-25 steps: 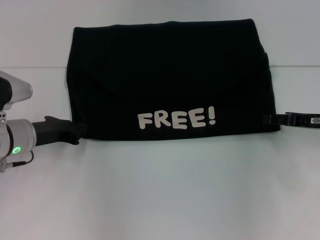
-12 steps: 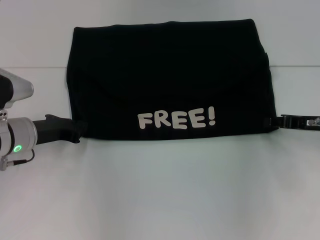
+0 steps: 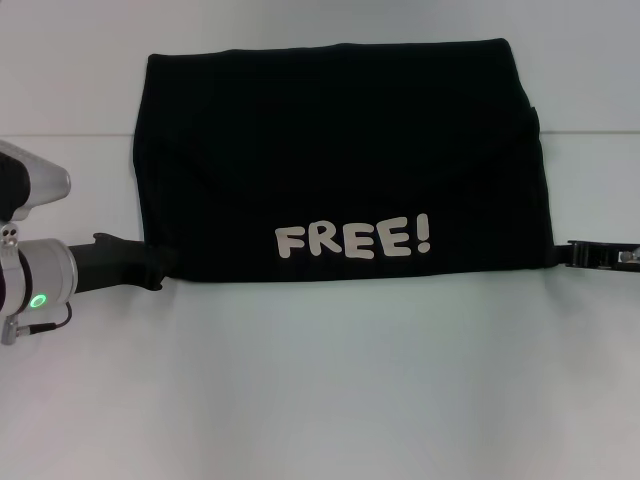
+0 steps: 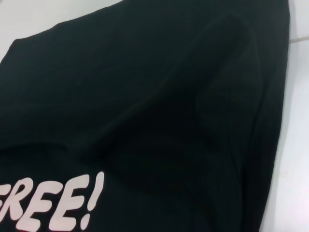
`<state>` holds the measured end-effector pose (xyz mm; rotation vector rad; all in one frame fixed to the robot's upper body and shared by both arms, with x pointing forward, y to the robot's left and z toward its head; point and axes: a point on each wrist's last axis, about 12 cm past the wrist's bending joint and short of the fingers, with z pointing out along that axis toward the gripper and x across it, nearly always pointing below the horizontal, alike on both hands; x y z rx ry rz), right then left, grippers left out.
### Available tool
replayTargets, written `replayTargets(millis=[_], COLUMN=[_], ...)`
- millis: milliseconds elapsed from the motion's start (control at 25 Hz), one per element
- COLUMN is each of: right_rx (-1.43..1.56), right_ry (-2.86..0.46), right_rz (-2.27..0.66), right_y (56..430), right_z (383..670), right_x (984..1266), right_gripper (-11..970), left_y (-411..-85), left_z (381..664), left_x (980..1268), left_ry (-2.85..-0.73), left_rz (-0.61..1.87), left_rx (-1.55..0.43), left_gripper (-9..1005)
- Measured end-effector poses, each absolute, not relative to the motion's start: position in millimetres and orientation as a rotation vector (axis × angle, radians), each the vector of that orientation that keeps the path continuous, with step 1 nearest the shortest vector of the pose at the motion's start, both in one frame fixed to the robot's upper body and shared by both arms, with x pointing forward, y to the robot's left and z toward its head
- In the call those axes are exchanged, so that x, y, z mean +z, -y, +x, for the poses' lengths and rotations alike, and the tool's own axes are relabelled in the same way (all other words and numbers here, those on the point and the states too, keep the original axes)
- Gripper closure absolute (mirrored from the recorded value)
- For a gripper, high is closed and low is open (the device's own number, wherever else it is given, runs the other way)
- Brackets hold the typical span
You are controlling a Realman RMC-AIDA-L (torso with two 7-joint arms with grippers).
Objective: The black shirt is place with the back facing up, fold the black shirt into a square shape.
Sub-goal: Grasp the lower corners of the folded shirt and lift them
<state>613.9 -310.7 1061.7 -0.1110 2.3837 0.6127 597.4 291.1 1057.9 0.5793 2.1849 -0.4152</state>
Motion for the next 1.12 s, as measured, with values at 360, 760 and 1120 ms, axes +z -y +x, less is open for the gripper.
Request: replayTargets(millis=[360,760,1120], right_rx=[0.698,0.855,0.941], right_ry=[-2.331,-2.244,-2.178], right_rz=[-0.09,-0.127,-0.207], right_y=[331.2,370.8,396.3], right_z=[590.9,521.1,457.0], right_x=[1056.7,1048.9,1050.6], right_gripper=[960,959,958], left_y=[-298.8,-323.9,-338.2], left_z=[590.1,546.7,513.2], left_x=[1074.0,1096.7,1093.5], left_ry=[-2.178,-2.128,-2.181], left_rz=[0.528,0.493,0.523], left_rx=[-0.529,-0.875,-1.033], left_gripper=[986,986,986])
